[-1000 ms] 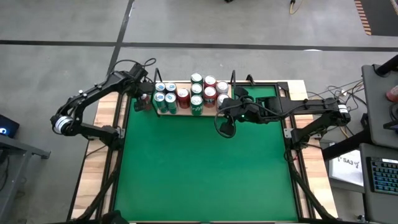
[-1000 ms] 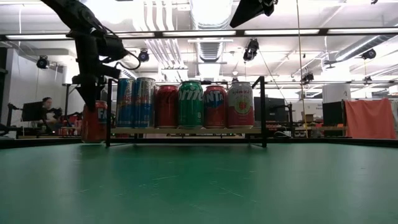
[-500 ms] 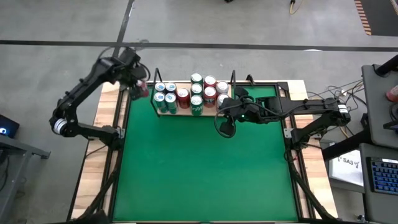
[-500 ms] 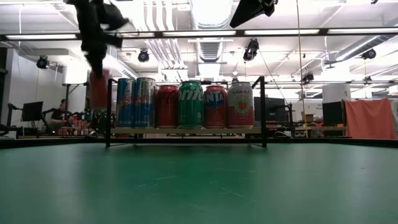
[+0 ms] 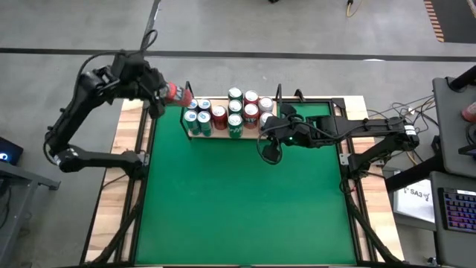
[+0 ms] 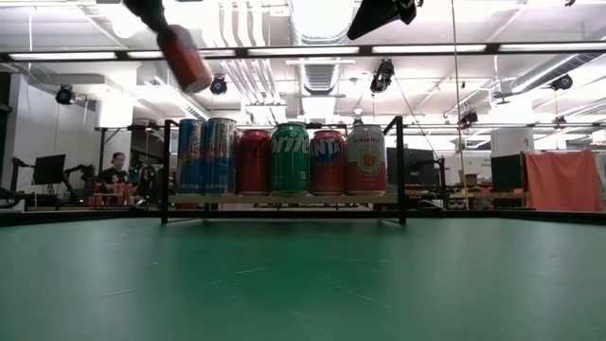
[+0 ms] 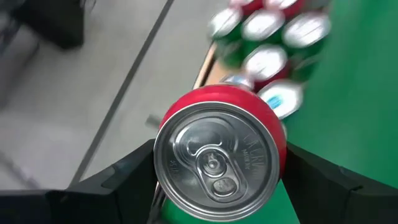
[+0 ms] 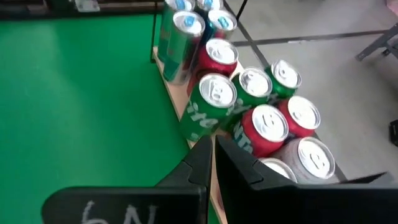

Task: Pick and place cans onto a shelf
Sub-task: Put the orange soda can on the shelf aligned with the other orange soda can

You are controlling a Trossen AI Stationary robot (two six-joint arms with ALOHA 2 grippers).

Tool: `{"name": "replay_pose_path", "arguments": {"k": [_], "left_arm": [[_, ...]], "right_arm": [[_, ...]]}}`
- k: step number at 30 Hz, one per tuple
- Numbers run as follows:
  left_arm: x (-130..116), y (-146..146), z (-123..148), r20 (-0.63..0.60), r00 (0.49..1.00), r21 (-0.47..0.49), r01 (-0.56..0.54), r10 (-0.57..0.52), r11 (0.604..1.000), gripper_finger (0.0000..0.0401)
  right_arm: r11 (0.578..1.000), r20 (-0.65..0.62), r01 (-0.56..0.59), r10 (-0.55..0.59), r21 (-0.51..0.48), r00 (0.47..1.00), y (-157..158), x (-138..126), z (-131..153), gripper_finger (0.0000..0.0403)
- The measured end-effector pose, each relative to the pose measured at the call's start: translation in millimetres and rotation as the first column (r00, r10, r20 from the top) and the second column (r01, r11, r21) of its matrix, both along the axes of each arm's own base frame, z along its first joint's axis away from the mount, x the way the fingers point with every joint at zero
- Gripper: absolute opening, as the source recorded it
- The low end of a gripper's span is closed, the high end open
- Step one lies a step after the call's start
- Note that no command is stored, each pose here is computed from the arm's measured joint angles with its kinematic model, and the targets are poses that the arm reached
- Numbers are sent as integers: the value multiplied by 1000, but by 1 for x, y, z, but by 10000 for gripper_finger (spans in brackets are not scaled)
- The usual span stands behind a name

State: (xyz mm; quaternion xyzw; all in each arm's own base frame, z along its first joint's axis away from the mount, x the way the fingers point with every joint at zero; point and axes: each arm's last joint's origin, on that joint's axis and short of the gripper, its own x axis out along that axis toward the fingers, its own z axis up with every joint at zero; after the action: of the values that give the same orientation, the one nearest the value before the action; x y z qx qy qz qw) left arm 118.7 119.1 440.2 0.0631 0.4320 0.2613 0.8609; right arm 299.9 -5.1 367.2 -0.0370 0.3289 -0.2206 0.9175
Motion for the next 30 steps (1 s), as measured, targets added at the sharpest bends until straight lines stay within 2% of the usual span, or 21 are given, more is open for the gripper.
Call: {"name": "replay_pose_path", "arguments": {"k": [3,7,9,13,16,20,24,30], "left_arm": [[7,-21,6,58,994,12,92,-93,996,277],[23,-49,8,111,962,4,249,-248,968,277],[33,-64,8,130,931,4,345,-342,939,277],[56,-95,8,147,843,31,519,-518,854,277],[72,-119,5,113,798,65,589,-592,806,277],[91,-145,-6,26,765,89,639,-643,764,277],[112,-162,-19,-34,743,86,669,-669,739,277],[144,-173,-36,-58,742,86,671,-668,737,277]], "right_arm": [[1000,17,-16,16,0,1000,0,1,2,12],[992,29,-114,113,48,993,3,3,2,13],[983,39,-170,167,77,985,5,4,3,13],[956,76,-260,252,135,965,8,6,4,13],[938,106,-307,293,159,950,10,8,6,13],[922,130,-345,325,174,937,14,9,7,20],[914,141,-351,327,203,934,19,11,6,66],[900,112,-368,351,234,930,34,26,-10,190]]}}
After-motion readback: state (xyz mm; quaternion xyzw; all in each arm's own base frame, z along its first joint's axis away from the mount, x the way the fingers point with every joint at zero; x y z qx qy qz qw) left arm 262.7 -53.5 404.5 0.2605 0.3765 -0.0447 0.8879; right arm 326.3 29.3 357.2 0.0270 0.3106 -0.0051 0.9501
